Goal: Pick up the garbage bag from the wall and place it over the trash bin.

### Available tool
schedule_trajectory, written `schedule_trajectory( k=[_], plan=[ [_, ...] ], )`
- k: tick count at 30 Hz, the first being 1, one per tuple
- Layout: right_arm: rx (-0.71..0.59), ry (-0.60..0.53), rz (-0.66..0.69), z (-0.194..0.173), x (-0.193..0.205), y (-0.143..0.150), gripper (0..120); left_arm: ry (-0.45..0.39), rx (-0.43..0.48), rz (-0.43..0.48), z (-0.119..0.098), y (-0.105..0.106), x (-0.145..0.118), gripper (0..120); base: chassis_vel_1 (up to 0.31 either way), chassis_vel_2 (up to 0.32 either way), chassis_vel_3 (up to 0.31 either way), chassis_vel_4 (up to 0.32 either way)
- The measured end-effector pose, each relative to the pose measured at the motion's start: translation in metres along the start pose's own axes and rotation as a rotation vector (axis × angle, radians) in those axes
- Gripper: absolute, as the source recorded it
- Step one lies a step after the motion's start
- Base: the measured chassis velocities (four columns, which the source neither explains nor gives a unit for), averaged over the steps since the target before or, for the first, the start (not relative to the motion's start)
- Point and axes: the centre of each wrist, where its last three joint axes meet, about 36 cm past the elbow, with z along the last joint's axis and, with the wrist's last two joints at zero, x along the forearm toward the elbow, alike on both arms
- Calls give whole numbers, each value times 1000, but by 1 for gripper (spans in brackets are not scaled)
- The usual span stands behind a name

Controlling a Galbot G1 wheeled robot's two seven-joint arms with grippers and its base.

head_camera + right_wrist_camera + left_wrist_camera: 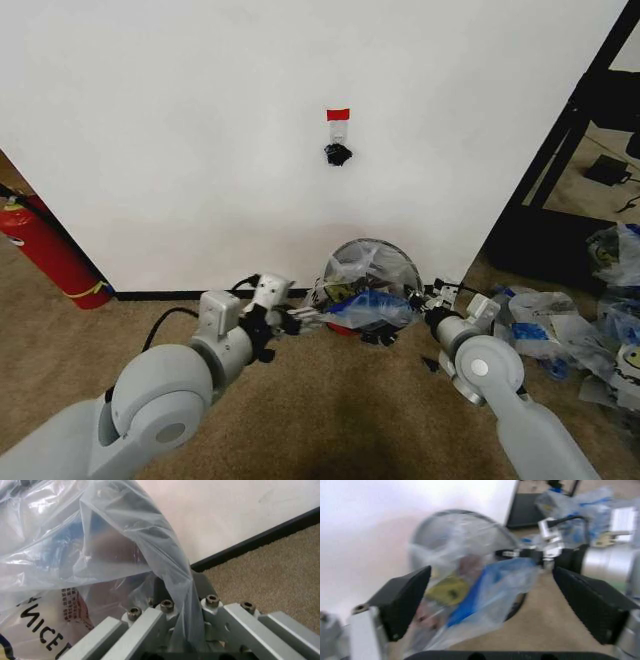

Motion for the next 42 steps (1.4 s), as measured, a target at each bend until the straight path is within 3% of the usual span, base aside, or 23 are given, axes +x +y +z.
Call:
schedule_trajectory(
  k=[3,6,14,15,23,31,40,42],
  plan=[
    [6,-1,-2,0,2,1,0,30,1,49,-3,-4,-20,100,0,0,0,0],
    [8,-8,3,-2,7,-1,0,110,10,75,0,-10,-54,90,0,0,0,0],
    [10,-13,6,-3,11,-3,0,173,-3,6,11,3,-92,62,0,0,0,0],
    [10,-13,5,-3,11,-3,0,170,-10,-10,13,6,-95,63,0,0,0,0],
    [13,-3,6,-2,8,-1,0,165,-12,-34,12,11,-103,67,0,0,0,0],
    [17,6,20,-3,5,-1,0,181,-6,-3,20,1,-101,54,0,0,0,0],
    [12,2,18,-4,7,-1,0,178,7,-8,22,3,-109,25,0,0,0,0],
    [11,0,16,-4,7,-1,0,185,9,-6,25,2,-108,12,0,0,0,0]
  ],
)
